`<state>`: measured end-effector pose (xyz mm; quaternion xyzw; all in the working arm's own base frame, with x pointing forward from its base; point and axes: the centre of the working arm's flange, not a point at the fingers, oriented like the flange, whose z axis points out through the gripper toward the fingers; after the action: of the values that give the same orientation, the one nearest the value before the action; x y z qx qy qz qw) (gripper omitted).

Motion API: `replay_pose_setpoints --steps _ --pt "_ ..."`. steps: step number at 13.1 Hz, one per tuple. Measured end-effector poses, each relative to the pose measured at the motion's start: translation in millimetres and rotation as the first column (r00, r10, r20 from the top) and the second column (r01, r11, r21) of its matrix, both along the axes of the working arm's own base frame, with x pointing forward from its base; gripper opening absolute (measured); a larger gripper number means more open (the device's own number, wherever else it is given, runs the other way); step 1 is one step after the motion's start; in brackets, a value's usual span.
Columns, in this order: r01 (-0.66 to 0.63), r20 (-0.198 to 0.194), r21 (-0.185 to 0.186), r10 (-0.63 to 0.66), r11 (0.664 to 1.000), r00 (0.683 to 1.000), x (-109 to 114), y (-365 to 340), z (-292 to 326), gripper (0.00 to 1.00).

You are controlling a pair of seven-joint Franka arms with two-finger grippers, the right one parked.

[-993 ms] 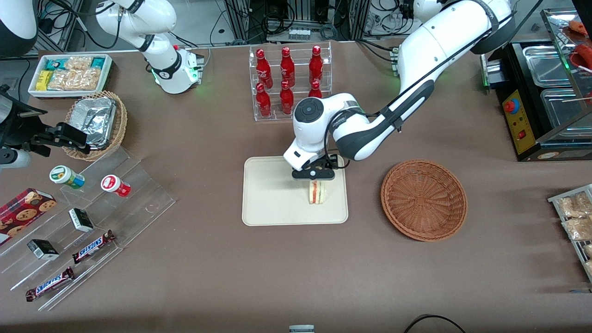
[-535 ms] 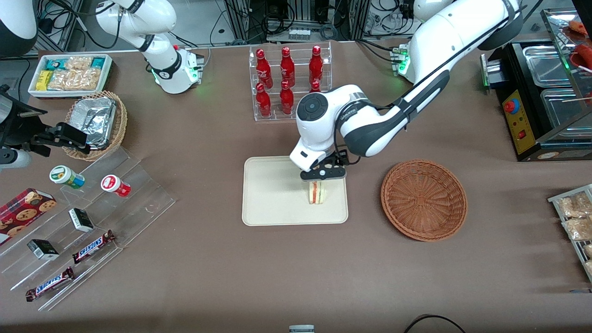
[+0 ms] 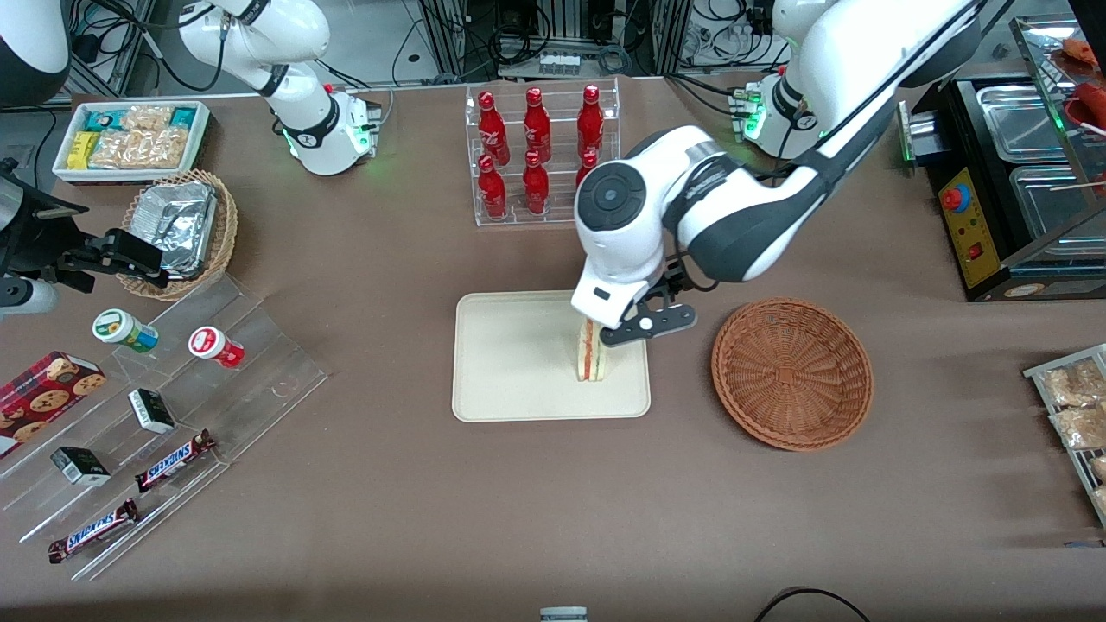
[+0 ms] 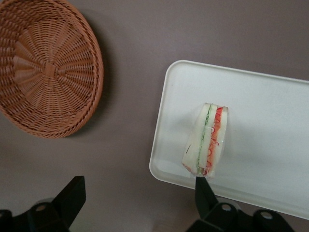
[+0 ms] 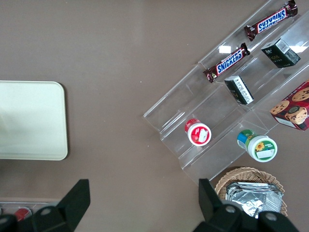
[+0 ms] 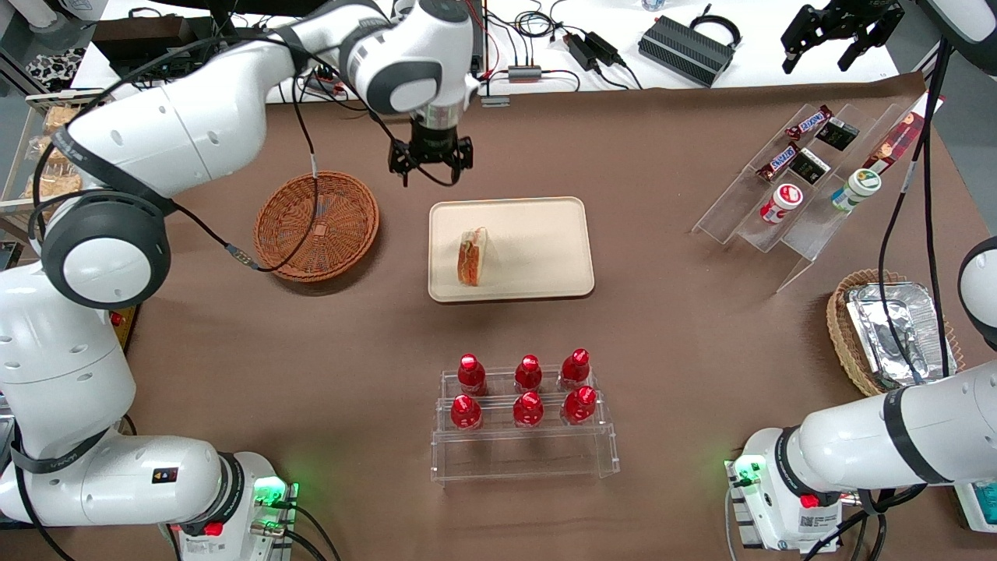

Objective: Place sandwich from basket to tray
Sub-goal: 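Raise the left gripper off the sandwich and move it over the basket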

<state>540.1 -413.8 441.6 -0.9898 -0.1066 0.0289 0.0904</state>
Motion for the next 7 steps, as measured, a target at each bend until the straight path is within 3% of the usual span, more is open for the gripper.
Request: replay_pose_setpoints --steps 5,7 --pt "-0.063 0.024 0.002 0.063 0.998 0.998 19.1 28.6 44.0 1.0" --pt "-0.06 -0.005 -0.007 0.06 0.998 0.998 29.1 50.3 50.5 1.0"
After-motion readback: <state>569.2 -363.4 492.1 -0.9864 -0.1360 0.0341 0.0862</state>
